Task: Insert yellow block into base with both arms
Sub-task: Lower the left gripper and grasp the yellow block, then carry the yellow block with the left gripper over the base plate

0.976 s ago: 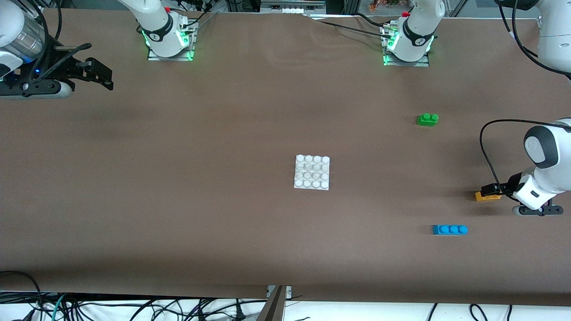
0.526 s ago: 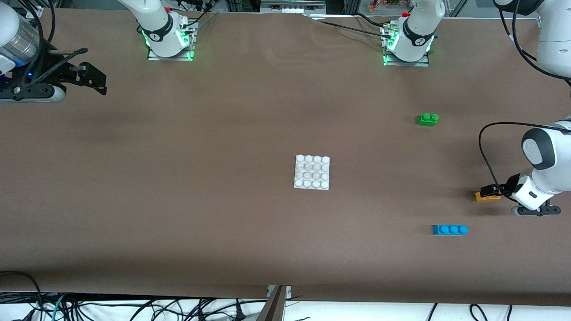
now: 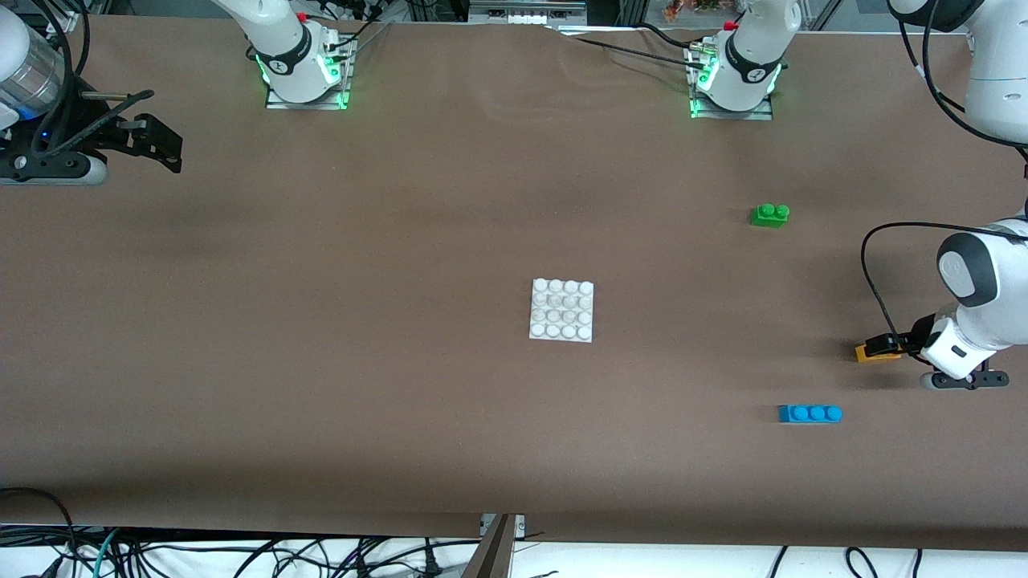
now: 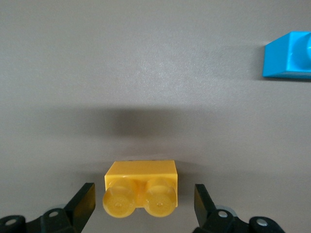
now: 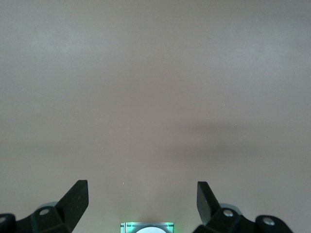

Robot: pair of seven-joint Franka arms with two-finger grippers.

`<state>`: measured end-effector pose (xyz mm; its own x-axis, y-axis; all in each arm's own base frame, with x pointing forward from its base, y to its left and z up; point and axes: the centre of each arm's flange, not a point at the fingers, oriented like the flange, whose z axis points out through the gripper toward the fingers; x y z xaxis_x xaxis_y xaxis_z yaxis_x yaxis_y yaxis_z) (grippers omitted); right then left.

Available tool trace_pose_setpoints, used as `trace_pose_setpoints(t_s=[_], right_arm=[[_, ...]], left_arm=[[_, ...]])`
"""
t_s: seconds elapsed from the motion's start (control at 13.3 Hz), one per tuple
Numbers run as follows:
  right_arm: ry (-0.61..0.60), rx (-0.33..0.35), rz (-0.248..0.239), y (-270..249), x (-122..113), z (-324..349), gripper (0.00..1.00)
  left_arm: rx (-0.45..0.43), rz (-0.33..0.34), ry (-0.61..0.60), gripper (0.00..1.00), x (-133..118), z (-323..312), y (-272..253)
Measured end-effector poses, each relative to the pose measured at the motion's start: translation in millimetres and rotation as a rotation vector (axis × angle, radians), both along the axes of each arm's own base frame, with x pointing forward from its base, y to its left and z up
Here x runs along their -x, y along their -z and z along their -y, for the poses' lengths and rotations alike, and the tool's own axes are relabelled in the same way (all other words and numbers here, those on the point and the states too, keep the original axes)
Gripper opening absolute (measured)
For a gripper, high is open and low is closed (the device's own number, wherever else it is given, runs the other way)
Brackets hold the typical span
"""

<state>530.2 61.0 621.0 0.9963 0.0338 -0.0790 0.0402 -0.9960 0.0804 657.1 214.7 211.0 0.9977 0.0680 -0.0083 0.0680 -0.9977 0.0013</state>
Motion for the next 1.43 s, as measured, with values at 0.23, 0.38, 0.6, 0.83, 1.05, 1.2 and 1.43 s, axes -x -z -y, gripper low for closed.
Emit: trace_pose_setpoints(t_s=[0.23,0.38,0.6,0.83,1.05,1.2,1.43], right_arm=[[0.007,-0.026,-0.004,0.3,0.0,0.3,0.99],[0.011,-0.029,-0.004,0.3,-0.2,2.1,0.99],[0.012,-0.031,-0.005,0.4,-0.2,2.4,0.99],[0.012,-0.032,-0.006,0.6,-0.3,2.3,0.99],[0.012,-0.032,-0.007,1.0,-0.4,2.2,0.99],[0.012,-0.032,-0.01,2.2,-0.9,2.4,0.99],[0.013,-0.031,-0.014,4.6,-2.2,2.5,0.99]], left_arm=[[0.002,-0.005,-0.004,0.91,1.5,-2.5,5.9],[0.002,-0.003,-0.004,0.87,1.1,-2.8,5.4],[0.001,0.0,-0.005,0.69,0.2,-3.2,4.0],[-0.001,0.007,-0.005,0.62,-1.9,-3.8,1.0],[-0.005,0.024,-0.002,0.62,-9.0,-3.7,-10.2],[0.0,0.02,0.007,0.62,-15.5,1.3,-34.0],[0.017,0.029,0.054,0.62,-24.2,33.8,-106.7]])
